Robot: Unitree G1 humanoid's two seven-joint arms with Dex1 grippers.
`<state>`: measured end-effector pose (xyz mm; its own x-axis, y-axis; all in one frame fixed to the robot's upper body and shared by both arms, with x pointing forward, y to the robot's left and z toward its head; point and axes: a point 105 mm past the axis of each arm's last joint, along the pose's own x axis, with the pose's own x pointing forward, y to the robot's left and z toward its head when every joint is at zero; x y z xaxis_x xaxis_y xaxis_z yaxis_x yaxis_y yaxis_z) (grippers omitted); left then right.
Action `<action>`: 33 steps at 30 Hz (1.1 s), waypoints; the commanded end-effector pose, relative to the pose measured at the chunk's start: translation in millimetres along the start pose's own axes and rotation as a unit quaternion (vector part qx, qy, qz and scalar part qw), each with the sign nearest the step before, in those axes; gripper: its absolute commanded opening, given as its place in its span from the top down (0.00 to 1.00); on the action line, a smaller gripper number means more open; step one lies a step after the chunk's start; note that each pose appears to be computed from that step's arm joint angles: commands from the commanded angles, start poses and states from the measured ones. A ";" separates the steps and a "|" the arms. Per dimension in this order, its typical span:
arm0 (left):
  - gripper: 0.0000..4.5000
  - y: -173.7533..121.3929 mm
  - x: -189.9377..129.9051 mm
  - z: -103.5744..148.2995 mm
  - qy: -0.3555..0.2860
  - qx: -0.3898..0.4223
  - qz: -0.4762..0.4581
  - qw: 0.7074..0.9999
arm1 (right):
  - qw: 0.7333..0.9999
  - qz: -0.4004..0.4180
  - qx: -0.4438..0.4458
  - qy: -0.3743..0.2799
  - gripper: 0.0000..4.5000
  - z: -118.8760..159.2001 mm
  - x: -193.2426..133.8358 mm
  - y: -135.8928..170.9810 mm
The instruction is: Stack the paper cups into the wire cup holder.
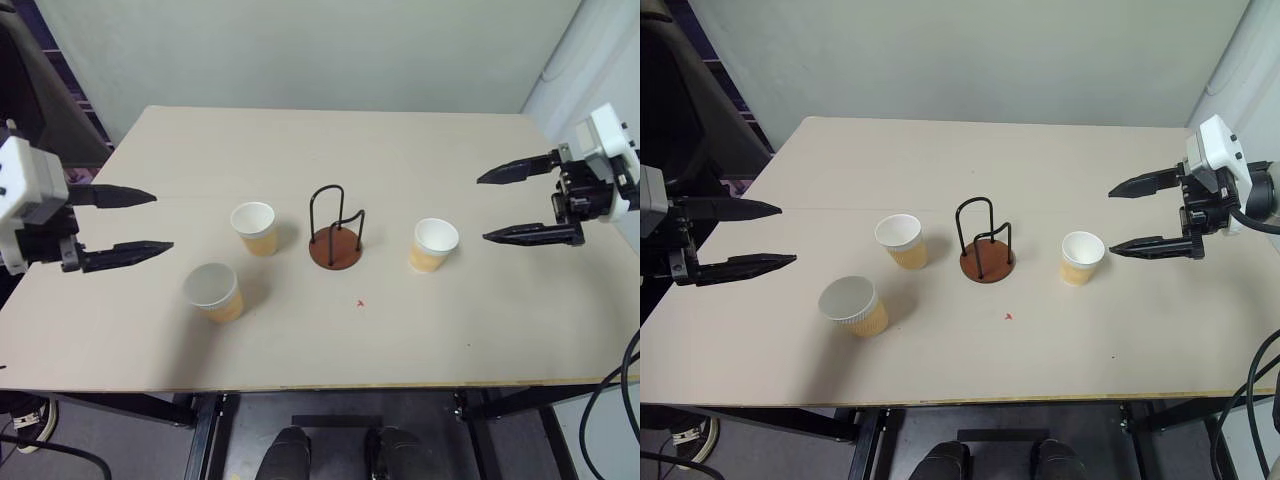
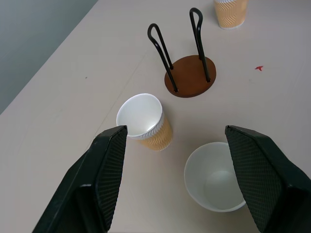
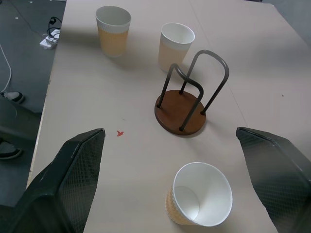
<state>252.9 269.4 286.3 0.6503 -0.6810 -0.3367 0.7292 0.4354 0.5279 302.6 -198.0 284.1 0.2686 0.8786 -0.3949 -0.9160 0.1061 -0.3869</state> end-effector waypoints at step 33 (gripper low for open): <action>0.24 -33.8 60.8 13.9 -0.050 -0.033 0.036 0.998 | 0.999 0.002 0.019 -0.041 0.00 -28.2 174.7 -54.6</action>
<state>269.2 204.1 246.4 0.6581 -0.7125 -0.2433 0.7282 0.5202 0.4463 405.8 -68.0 189.3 0.2273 0.8985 -0.3756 -0.9493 0.1185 -0.2910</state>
